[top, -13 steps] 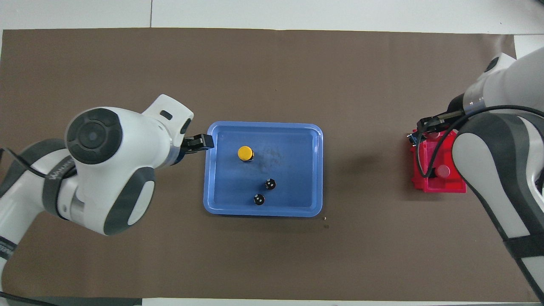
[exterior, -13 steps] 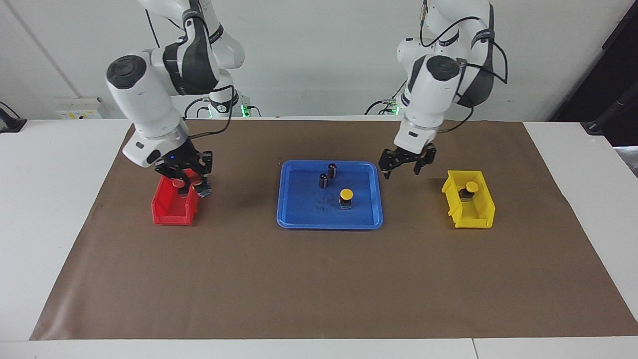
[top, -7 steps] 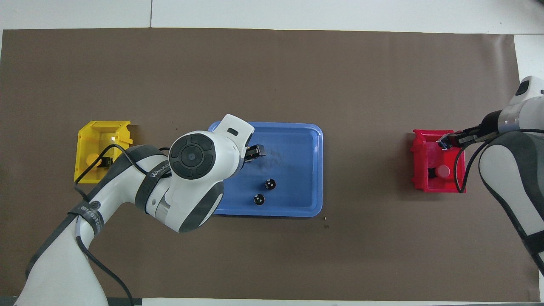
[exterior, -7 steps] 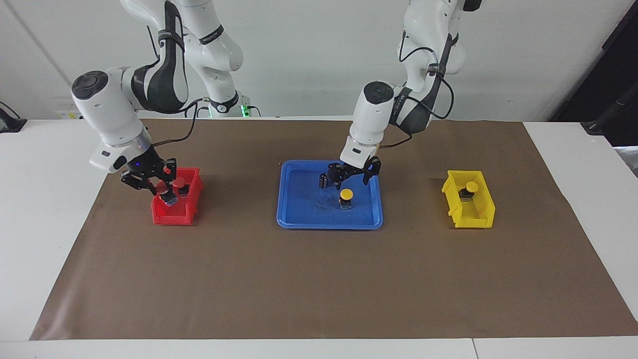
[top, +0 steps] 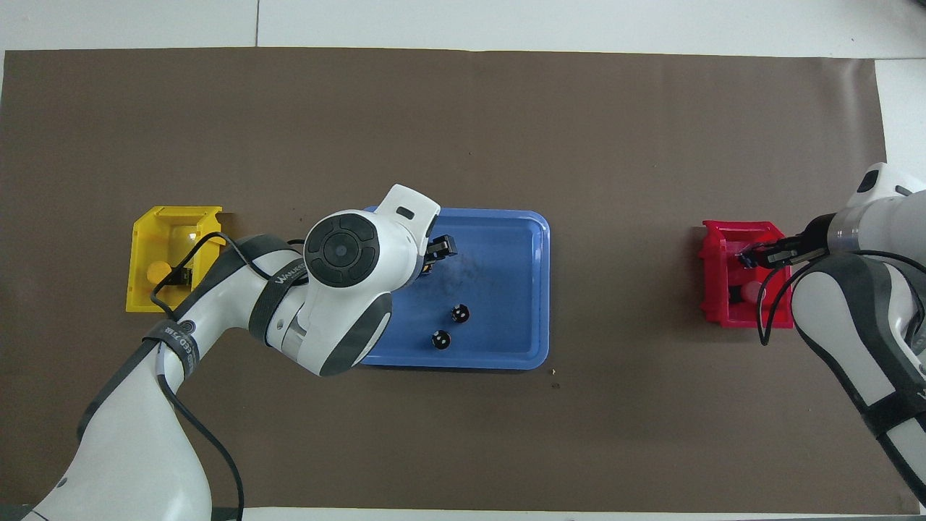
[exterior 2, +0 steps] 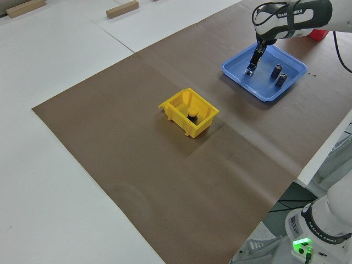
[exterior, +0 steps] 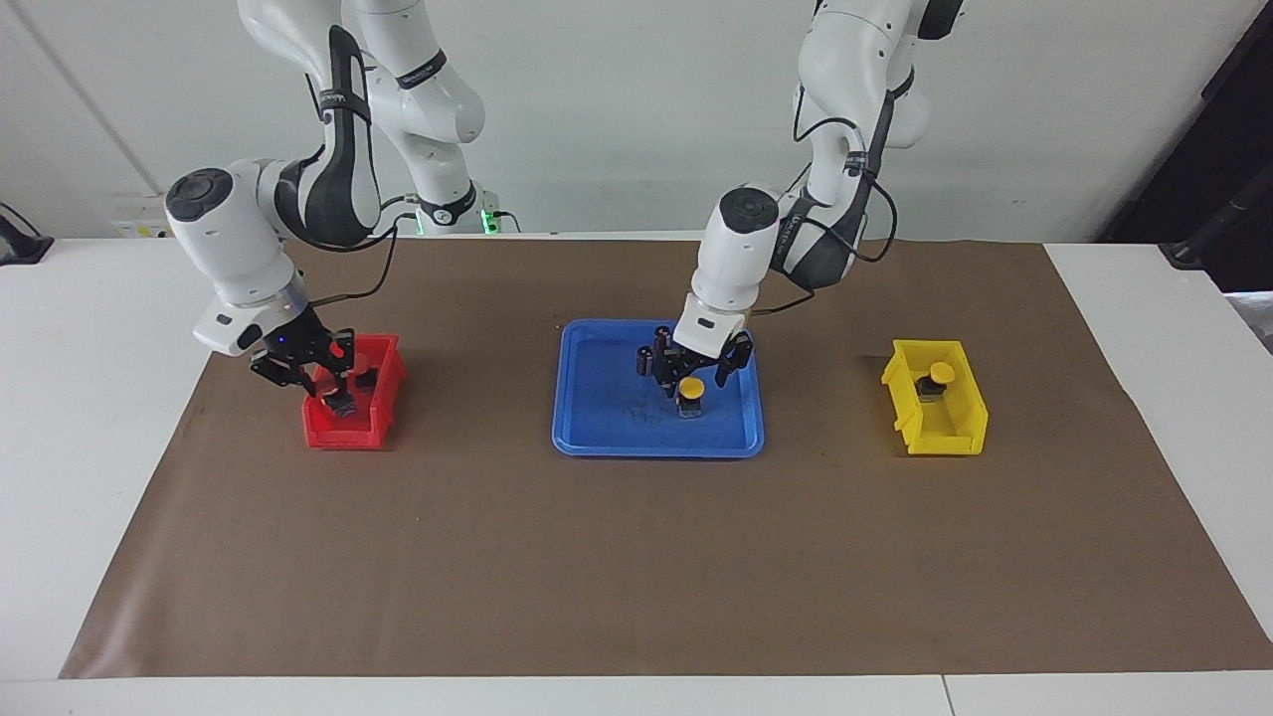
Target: Sort red and yellow buttons by color
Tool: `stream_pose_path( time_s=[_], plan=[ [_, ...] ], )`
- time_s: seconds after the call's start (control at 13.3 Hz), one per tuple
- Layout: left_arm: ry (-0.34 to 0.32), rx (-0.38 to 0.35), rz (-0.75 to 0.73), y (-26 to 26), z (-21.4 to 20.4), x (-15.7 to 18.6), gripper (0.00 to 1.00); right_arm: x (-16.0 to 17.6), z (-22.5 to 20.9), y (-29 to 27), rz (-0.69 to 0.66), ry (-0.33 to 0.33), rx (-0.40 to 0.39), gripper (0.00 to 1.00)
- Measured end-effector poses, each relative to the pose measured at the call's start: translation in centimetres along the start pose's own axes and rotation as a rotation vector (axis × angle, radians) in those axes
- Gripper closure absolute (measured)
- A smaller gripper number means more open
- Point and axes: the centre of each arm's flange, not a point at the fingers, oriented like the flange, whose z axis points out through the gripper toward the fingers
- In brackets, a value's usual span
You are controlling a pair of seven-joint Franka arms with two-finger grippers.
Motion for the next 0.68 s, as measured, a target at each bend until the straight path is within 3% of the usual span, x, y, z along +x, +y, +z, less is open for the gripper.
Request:
stream_pose_path(
  time_s=[0.23, 0.45, 0.6, 0.68],
  plan=[
    [-0.002, 0.001, -0.03, 0.1, 0.2, 0.1, 0.59, -0.4, 1.2, -0.3, 0.0, 0.021, -0.008, 0.59],
    [-0.008, 0.01, -0.045, 0.3, -0.5, 0.5, 0.59, -0.6, 3.0, -0.8, 0.003, 0.033, -0.008, 0.59],
    [-0.04, 0.058, -0.058, 0.3, -3.5, 1.9, 0.59, -0.5, 3.0, -0.8, 0.003, 0.04, -0.01, 0.59],
    [-0.055, 0.082, -0.05, -0.5, -5.8, 3.3, 0.59, -0.5, 3.0, -0.7, 0.003, 0.037, -0.008, 0.54]
  ],
)
